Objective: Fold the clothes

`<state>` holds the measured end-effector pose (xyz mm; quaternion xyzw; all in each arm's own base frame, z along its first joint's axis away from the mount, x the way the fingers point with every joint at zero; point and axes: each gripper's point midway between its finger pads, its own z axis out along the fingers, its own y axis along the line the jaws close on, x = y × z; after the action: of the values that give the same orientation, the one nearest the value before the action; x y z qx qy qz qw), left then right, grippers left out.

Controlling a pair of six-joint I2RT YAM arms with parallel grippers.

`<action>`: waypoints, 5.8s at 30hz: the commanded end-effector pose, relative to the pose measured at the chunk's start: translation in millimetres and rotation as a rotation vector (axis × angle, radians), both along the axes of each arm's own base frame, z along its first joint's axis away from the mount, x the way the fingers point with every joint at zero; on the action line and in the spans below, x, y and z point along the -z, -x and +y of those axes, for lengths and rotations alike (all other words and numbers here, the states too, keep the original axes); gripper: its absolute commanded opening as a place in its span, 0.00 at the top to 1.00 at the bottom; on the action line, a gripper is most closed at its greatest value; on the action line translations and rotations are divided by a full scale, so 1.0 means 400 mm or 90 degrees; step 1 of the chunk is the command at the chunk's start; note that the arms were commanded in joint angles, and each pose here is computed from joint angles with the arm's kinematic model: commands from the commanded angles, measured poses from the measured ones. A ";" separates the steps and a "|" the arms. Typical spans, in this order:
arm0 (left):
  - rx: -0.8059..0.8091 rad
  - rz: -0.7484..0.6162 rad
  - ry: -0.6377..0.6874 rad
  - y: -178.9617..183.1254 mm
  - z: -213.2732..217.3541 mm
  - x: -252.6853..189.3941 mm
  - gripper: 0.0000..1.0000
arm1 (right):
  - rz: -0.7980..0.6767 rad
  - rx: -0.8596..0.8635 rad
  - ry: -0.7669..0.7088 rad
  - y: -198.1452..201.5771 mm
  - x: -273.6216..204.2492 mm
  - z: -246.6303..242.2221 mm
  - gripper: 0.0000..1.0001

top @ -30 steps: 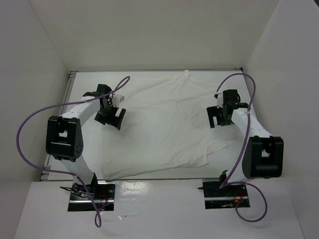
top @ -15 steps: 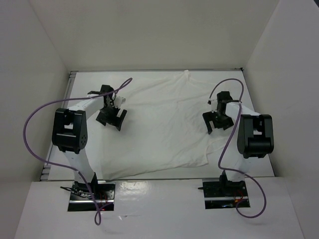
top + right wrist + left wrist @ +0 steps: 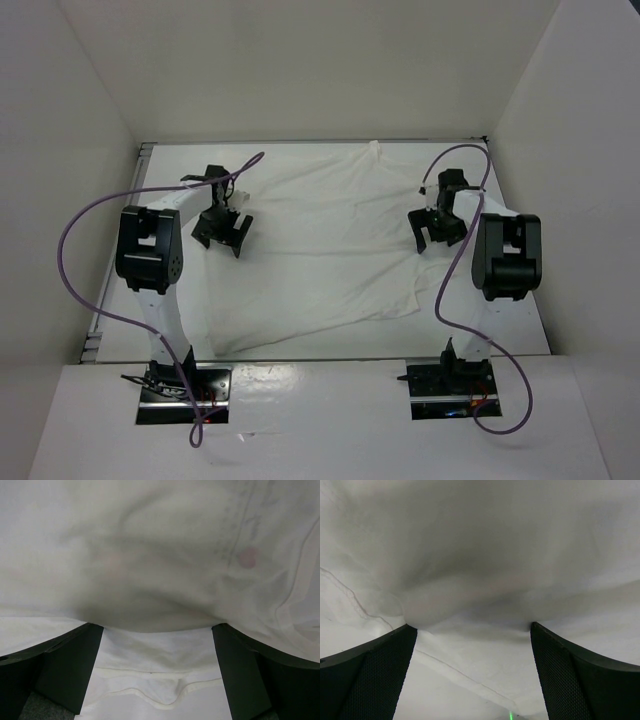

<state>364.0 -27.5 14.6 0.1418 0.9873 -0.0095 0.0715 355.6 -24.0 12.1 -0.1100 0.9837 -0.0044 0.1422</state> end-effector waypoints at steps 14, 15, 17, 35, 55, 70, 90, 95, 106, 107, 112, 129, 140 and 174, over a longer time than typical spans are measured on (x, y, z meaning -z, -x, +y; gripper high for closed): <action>0.100 0.090 -0.169 0.150 0.103 0.029 0.01 | -0.119 0.048 0.066 -0.374 -0.035 -0.071 0.01; 0.121 0.100 -0.187 0.171 0.100 0.032 0.03 | -0.123 0.050 0.072 -0.397 -0.034 -0.077 0.01; 0.142 0.102 -0.204 0.188 0.099 0.020 0.04 | -0.129 0.053 0.076 -0.421 -0.033 -0.068 0.01; 0.363 0.098 -0.193 0.236 -0.075 -0.030 0.35 | -0.174 -0.037 0.068 -0.638 -0.024 0.156 0.00; 0.385 -0.189 -0.055 0.123 -0.271 -0.344 0.04 | -0.339 -0.053 -0.049 -0.600 -0.491 0.175 0.00; 0.138 -0.232 0.026 -0.013 -0.117 -0.306 0.01 | -0.402 -0.055 -0.101 -0.259 -0.649 0.232 0.00; 0.049 -0.223 0.014 -0.255 0.112 -0.191 0.01 | -0.172 -0.183 -0.066 0.007 -0.259 0.385 0.00; 0.049 -0.226 0.011 -0.265 0.125 -0.160 0.01 | -0.163 -0.268 -0.037 0.023 -0.223 0.515 0.00; 0.021 -0.237 0.014 -0.343 0.171 -0.141 0.01 | -0.101 -0.414 0.029 0.072 -0.063 0.758 0.00; 0.023 -0.231 0.021 -0.343 0.167 -0.136 0.01 | -0.101 -0.428 0.027 0.083 -0.060 0.780 0.00; 0.026 -0.233 0.029 -0.356 0.162 -0.129 0.01 | -0.101 -0.460 0.025 0.112 -0.053 0.828 0.00; 0.018 -0.139 -0.027 -0.317 0.182 0.029 0.01 | -0.027 -0.528 0.018 0.199 0.028 0.837 0.00; 0.063 -0.024 -0.111 -0.164 0.218 0.084 0.12 | 0.057 -0.560 0.053 0.280 0.054 0.700 0.00; 0.232 0.183 0.011 0.096 0.072 0.111 0.01 | -0.029 -0.392 0.019 0.133 -0.198 0.267 0.00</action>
<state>388.4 6.6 10.5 0.2940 0.9544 -0.0103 0.0515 311.5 72.9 76.0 -0.3838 0.9108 -0.0094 0.1516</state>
